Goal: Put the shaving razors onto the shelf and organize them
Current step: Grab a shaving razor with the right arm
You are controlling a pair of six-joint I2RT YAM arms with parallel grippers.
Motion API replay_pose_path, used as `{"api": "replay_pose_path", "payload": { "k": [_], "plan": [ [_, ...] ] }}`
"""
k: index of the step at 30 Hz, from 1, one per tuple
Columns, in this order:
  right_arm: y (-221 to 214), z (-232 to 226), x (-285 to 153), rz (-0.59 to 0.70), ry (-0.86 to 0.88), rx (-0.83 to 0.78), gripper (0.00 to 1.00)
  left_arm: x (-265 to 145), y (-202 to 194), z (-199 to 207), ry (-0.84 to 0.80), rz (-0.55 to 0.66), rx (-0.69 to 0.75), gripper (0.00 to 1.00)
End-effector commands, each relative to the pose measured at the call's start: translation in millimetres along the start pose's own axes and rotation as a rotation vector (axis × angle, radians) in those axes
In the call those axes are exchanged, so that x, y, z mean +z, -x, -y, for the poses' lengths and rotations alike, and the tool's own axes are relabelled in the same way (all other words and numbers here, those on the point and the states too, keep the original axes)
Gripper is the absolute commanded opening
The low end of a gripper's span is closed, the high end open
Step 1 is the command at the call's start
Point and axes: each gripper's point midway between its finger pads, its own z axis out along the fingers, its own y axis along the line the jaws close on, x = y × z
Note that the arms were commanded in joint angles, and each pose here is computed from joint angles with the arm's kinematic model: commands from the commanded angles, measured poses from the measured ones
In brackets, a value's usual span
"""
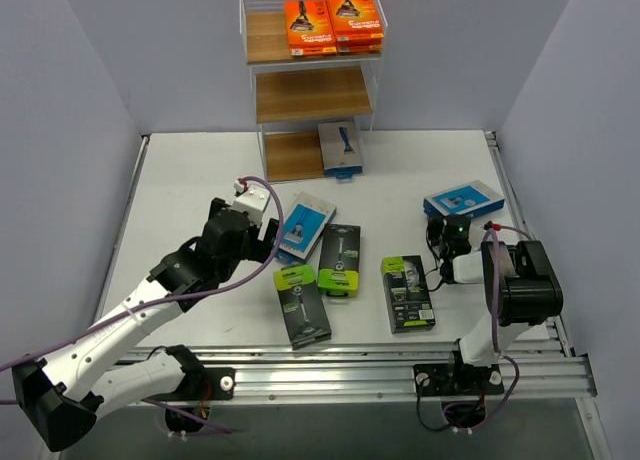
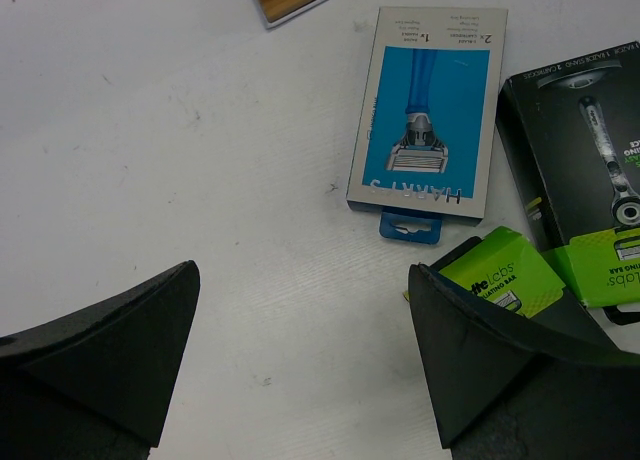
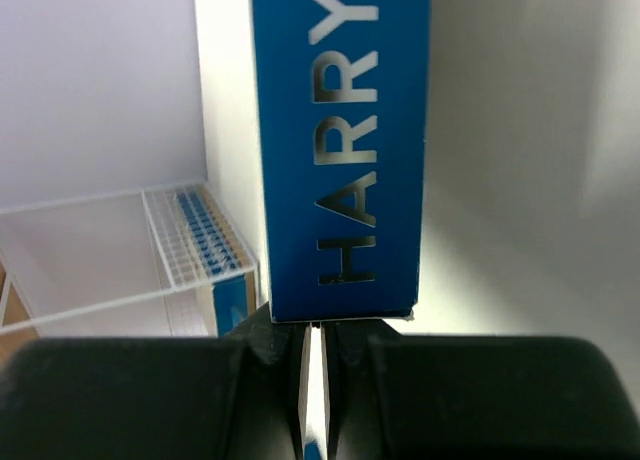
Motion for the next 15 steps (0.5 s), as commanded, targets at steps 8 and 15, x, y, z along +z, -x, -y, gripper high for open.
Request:
{"api": "replay_pose_path", "payload": {
  "k": [8, 15],
  "plan": [
    [-66, -74, -35, -0.413, 0.203, -0.117, 0.00, -2, 19, 9, -0.028, 0.036, -0.021, 0.95],
    [-94, -97, -96, -0.637, 0.307, -0.239, 0.00, -1, 16, 14, -0.032, 0.031, -0.007, 0.95]
  ]
}}
